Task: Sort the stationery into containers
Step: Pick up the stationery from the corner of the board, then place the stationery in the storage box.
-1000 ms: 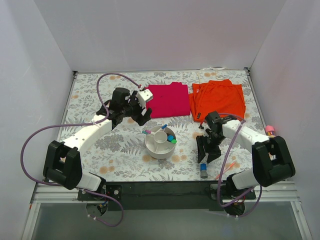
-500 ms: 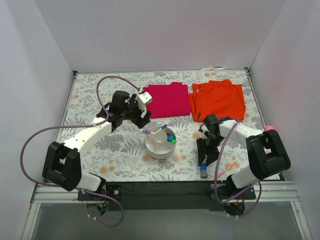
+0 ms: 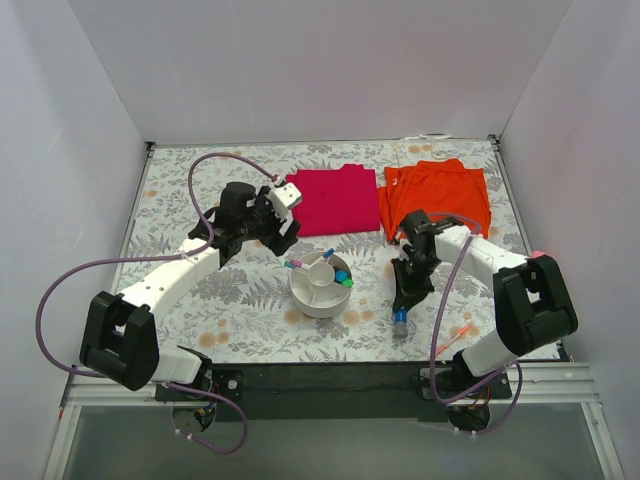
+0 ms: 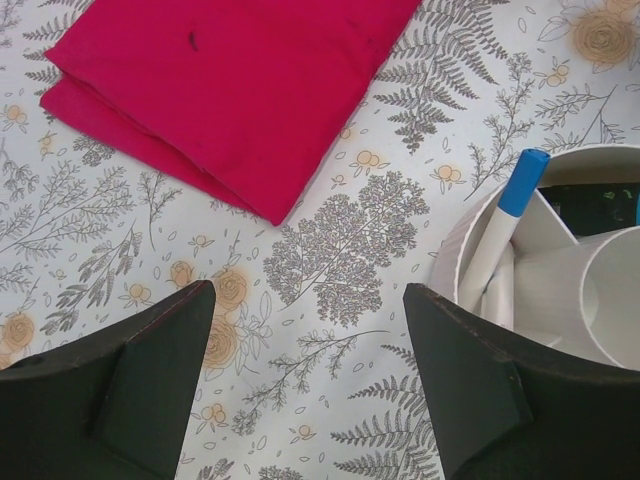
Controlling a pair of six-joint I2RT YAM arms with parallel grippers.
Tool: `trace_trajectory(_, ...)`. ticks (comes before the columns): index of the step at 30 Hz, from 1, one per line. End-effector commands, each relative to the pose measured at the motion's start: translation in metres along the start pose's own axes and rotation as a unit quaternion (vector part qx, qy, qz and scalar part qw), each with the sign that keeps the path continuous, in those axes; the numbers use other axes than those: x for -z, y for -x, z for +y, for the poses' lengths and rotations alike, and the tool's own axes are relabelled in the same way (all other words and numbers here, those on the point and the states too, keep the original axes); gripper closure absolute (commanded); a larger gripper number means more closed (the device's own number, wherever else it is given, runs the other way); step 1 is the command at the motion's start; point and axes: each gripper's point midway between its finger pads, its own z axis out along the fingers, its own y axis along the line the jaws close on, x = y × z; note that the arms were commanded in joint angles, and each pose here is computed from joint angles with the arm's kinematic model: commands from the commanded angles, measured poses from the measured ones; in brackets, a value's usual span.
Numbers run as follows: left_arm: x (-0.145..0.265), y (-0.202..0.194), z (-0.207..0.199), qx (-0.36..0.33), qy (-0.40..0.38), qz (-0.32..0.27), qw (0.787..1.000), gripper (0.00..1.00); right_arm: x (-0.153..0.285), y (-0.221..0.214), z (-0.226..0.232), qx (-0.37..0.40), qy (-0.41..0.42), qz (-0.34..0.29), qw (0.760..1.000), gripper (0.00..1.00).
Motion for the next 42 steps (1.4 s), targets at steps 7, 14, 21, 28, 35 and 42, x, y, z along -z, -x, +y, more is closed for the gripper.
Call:
trace_trajectory(7,0.025,0.022,0.041,-0.041,0.074,-0.003,0.996,0.23,0.136,0.119,0.053,0.146,-0.01,-0.227,0.963,0.99)
trace_trajectory(14,0.043,0.019,0.065,-0.01,0.137,0.009,0.99,0.23,0.191,0.165,0.102,0.221,0.042,-0.379,0.897,0.99)
trace_trajectory(21,0.056,-0.01,0.082,0.044,0.176,0.035,0.983,0.22,0.245,0.163,0.186,0.416,0.094,-0.568,0.703,0.99)
trace_trajectory(28,0.064,-0.036,0.096,0.072,0.197,0.06,0.976,0.22,0.221,0.096,0.234,0.539,0.151,-0.591,0.581,0.99)
trace_trajectory(35,0.064,-0.041,0.088,0.091,0.189,0.059,0.976,0.22,0.186,0.045,0.258,0.622,0.19,-0.558,0.515,0.99)
trace_trajectory(42,0.07,-0.047,0.083,0.096,0.193,0.06,0.975,0.22,0.162,0.037,0.28,0.638,0.217,-0.546,0.498,0.99)
